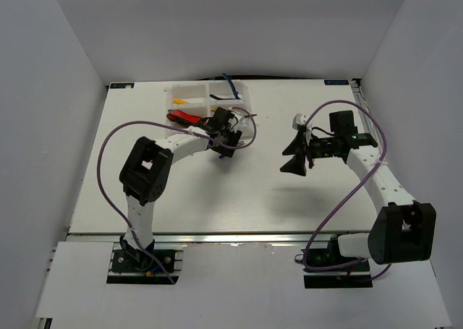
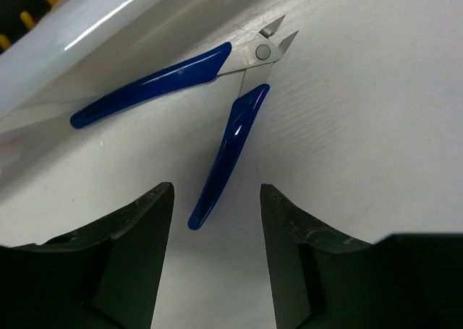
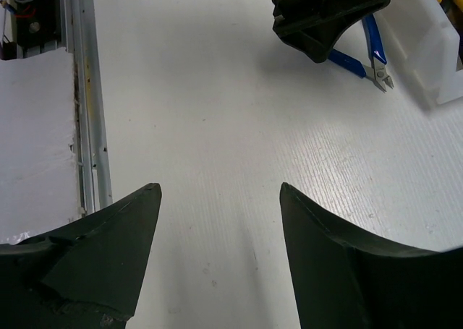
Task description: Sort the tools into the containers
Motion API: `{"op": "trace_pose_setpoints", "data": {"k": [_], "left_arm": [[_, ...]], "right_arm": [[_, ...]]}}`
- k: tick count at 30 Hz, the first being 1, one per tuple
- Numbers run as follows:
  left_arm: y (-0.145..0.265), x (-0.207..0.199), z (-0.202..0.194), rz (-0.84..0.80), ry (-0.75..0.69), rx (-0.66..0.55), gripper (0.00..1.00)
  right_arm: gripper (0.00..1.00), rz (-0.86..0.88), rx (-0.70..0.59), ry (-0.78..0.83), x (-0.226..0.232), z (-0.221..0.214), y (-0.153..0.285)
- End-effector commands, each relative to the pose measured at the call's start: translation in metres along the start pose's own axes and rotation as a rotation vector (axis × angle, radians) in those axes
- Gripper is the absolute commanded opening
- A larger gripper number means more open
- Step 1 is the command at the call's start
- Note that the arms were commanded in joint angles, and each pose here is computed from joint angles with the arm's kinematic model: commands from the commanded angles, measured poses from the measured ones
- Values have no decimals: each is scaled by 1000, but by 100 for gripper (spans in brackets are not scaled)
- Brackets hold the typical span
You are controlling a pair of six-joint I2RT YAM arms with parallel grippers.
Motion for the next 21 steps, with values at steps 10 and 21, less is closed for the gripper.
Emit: {"op": "trace_pose_setpoints", "data": {"k": [10,21], "left_arm": [[-11,1,8,-18,-83,5,54],[-20,-7,-6,-101,-111,27,36]], "right_arm": [[72,-15,3,-25,-10,-2,0],[70,-17,4,-46,-10,-6,-1]]}}
Point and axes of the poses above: each gripper's point midway between its finger pads, its own y axis back along the fingers, its own x axis along the line the jaws close on, z = x × y, the point moved 8 cm from there along y, back along the fingers, and after that the axes turned 7 degrees about -y, right-handed, at the moved point
